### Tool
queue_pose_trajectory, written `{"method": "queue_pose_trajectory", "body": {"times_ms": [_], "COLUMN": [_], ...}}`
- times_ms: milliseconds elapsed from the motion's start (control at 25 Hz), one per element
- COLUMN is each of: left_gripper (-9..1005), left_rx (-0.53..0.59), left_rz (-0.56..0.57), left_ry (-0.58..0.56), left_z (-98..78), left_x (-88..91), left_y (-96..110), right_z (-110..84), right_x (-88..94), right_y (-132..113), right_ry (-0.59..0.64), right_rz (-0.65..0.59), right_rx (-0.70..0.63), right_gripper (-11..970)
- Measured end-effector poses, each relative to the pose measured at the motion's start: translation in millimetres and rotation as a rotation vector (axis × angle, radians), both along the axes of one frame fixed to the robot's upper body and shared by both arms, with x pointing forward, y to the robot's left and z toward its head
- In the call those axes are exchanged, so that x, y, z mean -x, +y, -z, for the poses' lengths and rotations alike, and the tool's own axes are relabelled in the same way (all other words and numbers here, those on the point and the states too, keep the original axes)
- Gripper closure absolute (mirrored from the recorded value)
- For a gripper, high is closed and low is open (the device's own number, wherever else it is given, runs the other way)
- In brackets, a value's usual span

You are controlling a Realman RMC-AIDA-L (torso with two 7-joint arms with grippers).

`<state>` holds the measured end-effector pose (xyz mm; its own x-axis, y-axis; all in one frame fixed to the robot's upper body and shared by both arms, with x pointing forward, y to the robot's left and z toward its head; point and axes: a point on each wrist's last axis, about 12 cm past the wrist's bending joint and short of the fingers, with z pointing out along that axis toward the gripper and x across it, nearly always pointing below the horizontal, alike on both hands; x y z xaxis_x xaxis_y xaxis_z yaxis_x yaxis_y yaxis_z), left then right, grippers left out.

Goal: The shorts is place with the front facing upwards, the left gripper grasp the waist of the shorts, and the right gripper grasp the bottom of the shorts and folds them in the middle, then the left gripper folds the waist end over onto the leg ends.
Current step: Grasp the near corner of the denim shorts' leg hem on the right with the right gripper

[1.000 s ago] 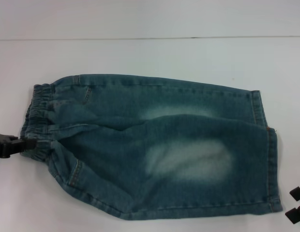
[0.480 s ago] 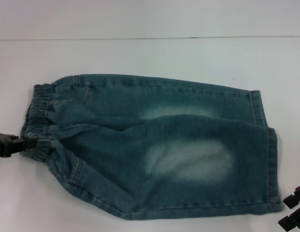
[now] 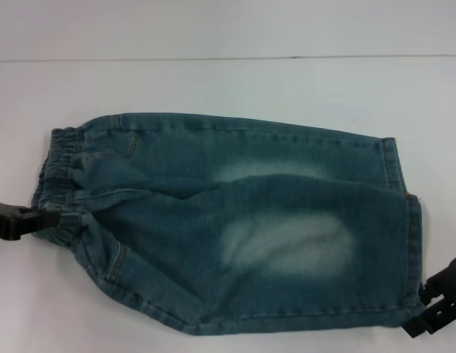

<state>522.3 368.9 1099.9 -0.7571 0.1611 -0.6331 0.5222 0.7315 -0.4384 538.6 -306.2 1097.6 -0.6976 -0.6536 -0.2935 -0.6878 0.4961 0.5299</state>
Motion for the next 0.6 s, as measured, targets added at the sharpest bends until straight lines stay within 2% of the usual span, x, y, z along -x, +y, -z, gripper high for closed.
{"method": "queue_pose_trajectory", "body": {"times_ms": [200,320,520,600], "left_gripper": [940,940,943,943], "left_rx": [0.003,0.004,0.004,0.005], "left_rz": [0.0,-0.001,-0.003,-0.003], "left_ry": [0.003,0.005,0.006,0.007], "left_z": [1.6,2.3,2.9,3.1], "left_x": [1.4,2.3,3.1,3.2], "left_y": [-1.0,-0.7,-0.6,-0.8], "right_z": [2.5,2.0,-0.4,-0.6], "right_x": [-2.1,-2.5,-3.2,-3.2], "right_y": [3.3,3.1,-0.6,-0.8], "right_ry": [-0.02,-0.03,-0.05,-0.052], "right_rz": [0.01,0.008,0.009,0.009], "right_rx": [-0.004,-0.014,-0.033,-0.035], "right_gripper": [128,357,604,648]}}
